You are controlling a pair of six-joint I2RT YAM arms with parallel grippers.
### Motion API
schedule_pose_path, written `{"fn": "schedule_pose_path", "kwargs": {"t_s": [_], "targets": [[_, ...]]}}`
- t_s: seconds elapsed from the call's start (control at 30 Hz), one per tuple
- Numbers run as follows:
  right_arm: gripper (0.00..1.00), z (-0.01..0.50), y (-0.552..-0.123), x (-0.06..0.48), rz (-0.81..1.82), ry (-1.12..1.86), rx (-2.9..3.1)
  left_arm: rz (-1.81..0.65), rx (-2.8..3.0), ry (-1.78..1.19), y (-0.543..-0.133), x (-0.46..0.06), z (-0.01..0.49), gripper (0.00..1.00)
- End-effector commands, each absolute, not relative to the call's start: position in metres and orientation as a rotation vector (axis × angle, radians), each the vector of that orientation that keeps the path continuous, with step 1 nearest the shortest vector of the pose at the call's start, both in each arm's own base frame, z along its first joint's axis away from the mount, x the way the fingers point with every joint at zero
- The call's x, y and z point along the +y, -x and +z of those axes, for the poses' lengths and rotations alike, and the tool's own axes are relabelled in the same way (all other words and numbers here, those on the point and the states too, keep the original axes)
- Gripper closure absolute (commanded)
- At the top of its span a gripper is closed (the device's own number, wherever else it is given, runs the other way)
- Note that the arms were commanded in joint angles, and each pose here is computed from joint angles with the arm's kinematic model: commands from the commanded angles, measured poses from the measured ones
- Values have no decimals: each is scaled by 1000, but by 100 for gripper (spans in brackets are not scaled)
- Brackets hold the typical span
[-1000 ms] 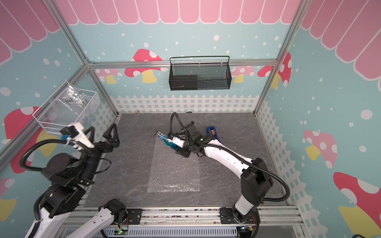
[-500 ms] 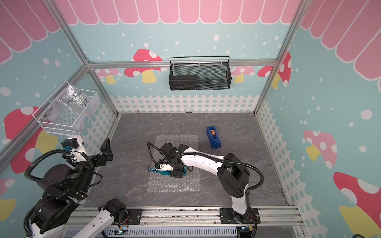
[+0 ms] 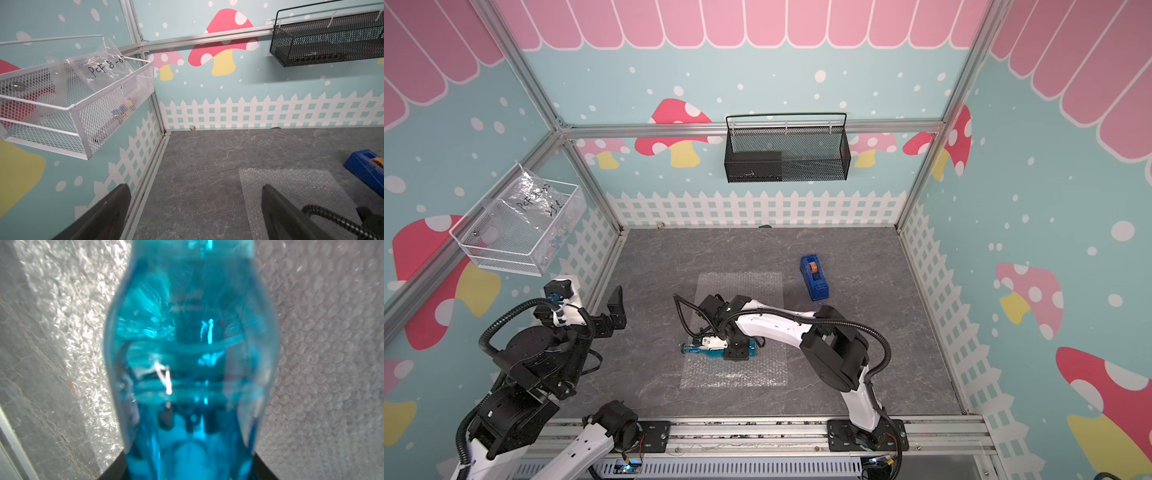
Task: Wrap wine bottles in bubble wrap
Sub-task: Place the wine bottle on the bubble wrap.
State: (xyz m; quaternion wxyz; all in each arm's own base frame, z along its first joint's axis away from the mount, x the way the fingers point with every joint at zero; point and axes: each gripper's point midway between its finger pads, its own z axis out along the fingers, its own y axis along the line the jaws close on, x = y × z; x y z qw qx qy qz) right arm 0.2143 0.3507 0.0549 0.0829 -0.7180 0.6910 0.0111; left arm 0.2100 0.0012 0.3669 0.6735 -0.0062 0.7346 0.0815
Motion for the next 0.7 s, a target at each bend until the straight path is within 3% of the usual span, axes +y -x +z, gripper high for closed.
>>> {"fn": "schedule_pose_path", "kwargs": {"t_s": [0.0, 0.67], "targets": [[95, 66, -218, 359, 42, 2142, 1981, 188, 1629, 0, -207, 2, 369, 0], [96, 57, -223, 366, 57, 2129, 1866, 195, 1651, -12, -213, -1, 364, 0]]}}
